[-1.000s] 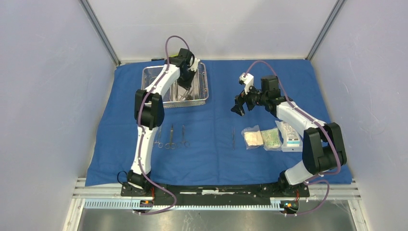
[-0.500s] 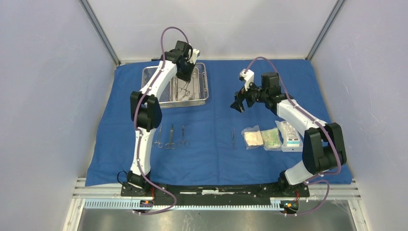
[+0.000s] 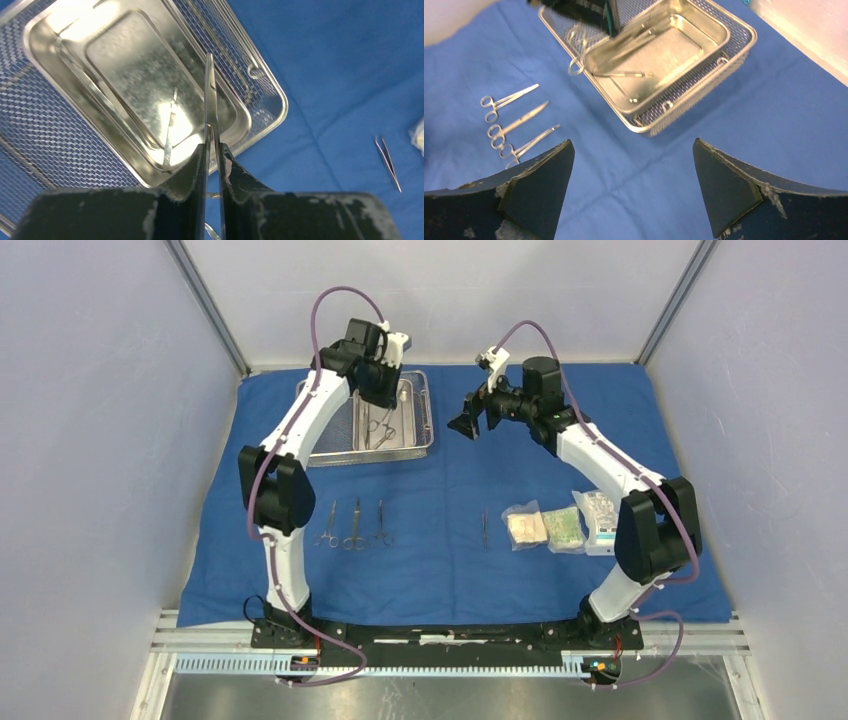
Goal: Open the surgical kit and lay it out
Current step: Pick up the medical item from the container, then place the medical item in the surgical kit.
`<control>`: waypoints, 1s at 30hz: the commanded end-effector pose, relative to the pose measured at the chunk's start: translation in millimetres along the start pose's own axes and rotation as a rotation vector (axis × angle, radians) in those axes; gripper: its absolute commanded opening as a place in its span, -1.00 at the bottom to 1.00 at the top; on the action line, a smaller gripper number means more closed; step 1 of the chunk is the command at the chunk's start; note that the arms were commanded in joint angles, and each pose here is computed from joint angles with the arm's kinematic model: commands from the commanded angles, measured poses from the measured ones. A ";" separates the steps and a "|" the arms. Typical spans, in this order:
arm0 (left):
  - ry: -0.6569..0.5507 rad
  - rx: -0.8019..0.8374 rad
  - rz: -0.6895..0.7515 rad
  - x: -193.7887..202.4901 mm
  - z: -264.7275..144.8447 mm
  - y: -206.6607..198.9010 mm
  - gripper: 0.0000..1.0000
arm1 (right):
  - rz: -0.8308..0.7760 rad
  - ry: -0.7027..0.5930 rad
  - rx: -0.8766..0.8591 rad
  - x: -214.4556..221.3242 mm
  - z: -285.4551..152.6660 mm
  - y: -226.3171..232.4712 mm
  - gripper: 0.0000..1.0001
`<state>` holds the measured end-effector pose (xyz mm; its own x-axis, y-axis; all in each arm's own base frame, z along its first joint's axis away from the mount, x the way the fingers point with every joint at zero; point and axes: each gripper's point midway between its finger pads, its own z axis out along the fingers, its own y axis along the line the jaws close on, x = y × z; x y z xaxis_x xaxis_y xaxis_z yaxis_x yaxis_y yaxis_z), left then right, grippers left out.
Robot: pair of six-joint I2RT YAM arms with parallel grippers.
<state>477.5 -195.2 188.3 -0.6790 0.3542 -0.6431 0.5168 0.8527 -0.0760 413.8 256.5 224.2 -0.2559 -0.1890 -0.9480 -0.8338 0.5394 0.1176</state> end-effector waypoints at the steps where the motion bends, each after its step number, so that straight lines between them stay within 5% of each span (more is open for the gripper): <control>1: -0.068 0.062 0.006 -5.7 -22.9 -22.7 -0.95 | 0.054 -0.091 -0.047 -36.6 16.2 11.9 0.92; 30: 0.123 -0.118 -0.077 153.3 -84.7 -9.1 -0.95 | -0.091 -0.037 0.036 -0.1 -17.3 30.6 0.95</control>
<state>326.6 -133.2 141.9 -0.7937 0.3531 -0.4954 0.4419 0.8943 -0.0704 380.0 264.2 214.5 -0.2407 -0.2117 -0.9472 -0.8375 0.5385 0.0924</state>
